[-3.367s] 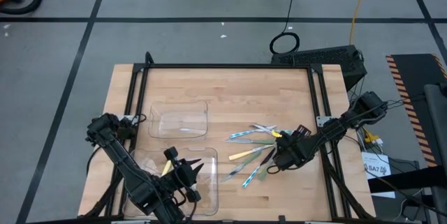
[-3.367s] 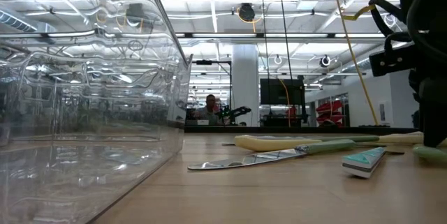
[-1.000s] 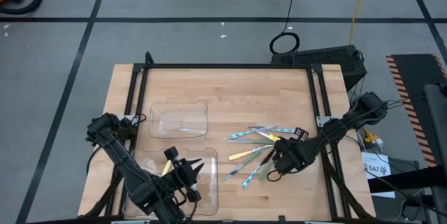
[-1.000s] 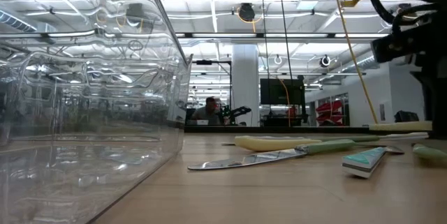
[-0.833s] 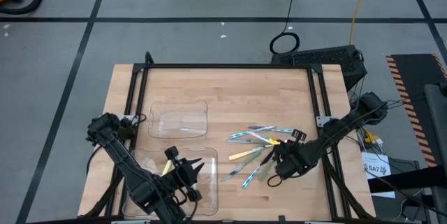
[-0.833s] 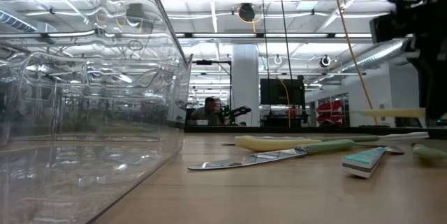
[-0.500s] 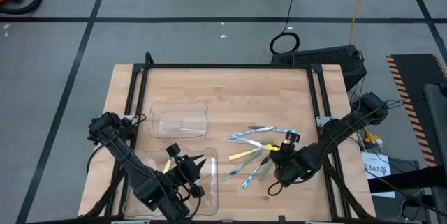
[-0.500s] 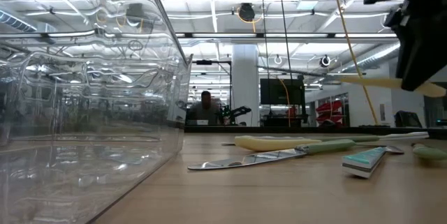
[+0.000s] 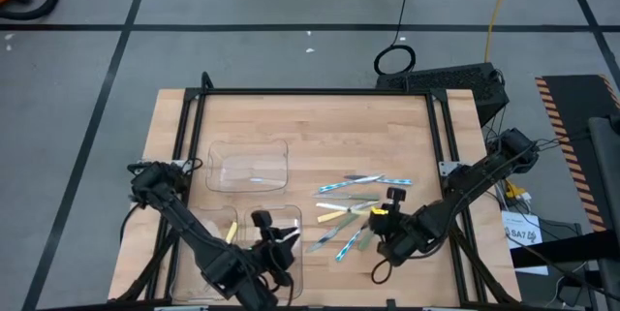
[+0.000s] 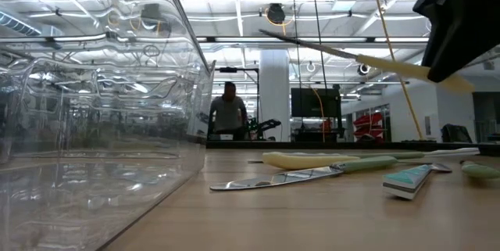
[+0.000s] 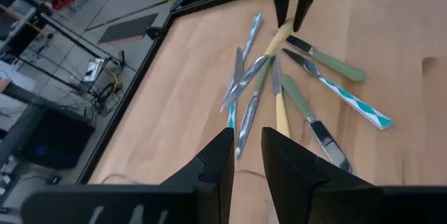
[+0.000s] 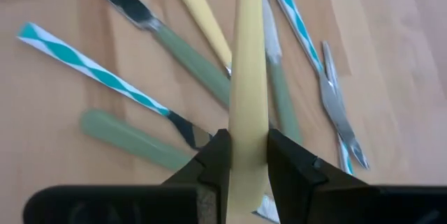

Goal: Sort silverware by color (type)
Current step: Put the right yellow table knife into the bottom left transparent bin

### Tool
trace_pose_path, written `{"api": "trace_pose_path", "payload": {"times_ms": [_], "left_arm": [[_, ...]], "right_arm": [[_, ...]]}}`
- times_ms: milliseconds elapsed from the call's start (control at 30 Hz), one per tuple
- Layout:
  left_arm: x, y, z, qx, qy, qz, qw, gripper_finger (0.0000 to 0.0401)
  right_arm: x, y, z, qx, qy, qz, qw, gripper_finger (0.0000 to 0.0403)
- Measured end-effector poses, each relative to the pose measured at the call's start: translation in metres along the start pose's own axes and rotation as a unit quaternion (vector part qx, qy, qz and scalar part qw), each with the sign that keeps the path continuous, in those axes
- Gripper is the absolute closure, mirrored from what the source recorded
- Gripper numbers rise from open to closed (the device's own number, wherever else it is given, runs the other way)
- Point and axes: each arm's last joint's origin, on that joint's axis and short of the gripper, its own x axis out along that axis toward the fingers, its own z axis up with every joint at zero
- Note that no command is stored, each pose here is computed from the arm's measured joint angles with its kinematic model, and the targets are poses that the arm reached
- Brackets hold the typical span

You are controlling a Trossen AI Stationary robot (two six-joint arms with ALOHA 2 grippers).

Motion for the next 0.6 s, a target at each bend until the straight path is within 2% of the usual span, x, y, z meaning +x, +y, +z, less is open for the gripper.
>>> {"api": "trace_pose_path", "payload": {"times_ms": [133,433,600], "left_arm": [[0.005,-0.001,0.007,-0.007,-0.004,-0.02,1.0,0.0305],[0.012,-0.005,0.015,-0.017,-0.019,-0.033,0.999,0.0188],[0.019,-0.003,0.021,-0.042,-0.029,-0.034,0.998,0.0174]], "right_arm": [[0.0,0.004,0.005,-0.015,-0.024,0.019,0.999,0.0337],[-0.002,0.011,0.015,-0.052,-0.086,0.03,0.994,0.0337],[-0.003,0.014,0.021,-0.071,-0.117,0.034,0.99,0.0337]]}}
